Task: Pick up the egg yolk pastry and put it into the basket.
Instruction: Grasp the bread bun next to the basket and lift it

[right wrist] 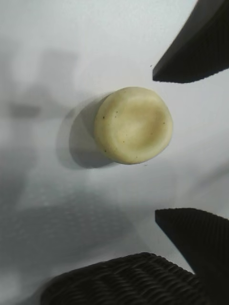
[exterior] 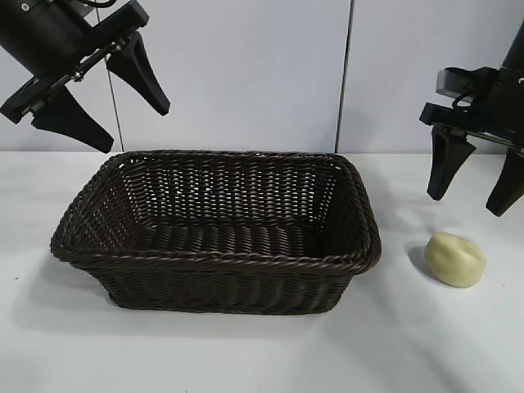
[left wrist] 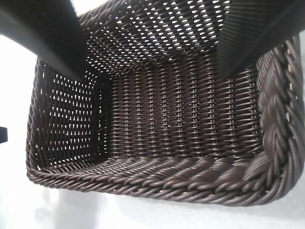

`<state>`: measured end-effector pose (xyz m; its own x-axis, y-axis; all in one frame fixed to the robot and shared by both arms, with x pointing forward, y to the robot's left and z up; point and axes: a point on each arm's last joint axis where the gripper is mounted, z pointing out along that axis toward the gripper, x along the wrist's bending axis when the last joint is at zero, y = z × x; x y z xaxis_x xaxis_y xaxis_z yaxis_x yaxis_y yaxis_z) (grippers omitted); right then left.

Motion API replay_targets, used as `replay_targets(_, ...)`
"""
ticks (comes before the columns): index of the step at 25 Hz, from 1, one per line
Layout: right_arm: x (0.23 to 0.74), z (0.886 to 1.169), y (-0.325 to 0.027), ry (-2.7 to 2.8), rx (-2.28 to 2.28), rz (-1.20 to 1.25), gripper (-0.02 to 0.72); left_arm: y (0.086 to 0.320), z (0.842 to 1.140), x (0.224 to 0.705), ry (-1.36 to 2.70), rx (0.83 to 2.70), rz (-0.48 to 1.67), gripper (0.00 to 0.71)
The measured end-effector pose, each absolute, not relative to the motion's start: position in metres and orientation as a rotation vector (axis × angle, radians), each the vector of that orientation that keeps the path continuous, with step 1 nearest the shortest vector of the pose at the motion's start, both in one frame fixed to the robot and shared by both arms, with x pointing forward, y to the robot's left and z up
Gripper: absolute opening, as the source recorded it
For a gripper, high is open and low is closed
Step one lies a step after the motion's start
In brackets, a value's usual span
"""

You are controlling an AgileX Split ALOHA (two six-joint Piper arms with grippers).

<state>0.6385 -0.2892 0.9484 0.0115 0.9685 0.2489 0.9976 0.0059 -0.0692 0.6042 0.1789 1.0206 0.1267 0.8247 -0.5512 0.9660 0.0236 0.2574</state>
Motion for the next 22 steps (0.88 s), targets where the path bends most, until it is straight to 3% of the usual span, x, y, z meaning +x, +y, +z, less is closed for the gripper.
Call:
replay_targets(8,0.638,0.926,-0.26,-2.124,-1.986,-0.056,0.529,0.179,1.021,0.604,1.727,1.828,-0.312,0.549)
replay_targets(17,0.638,0.917,-0.27,-2.16,-2.051,0.101,0.52,0.179,1.021,0.604,1.727,1.828,-0.313,0.549)
replay_targets(19,0.638,0.917,-0.271,-2.171,-2.052,0.113,0.461,0.179,1.021,0.604,1.727,1.828,-0.313,0.549)
replay_targets(22,0.638,0.917,-0.271,-2.177,-2.051,0.12,0.309,0.179,1.021,0.604,1.727,1.828,-0.313,0.549)
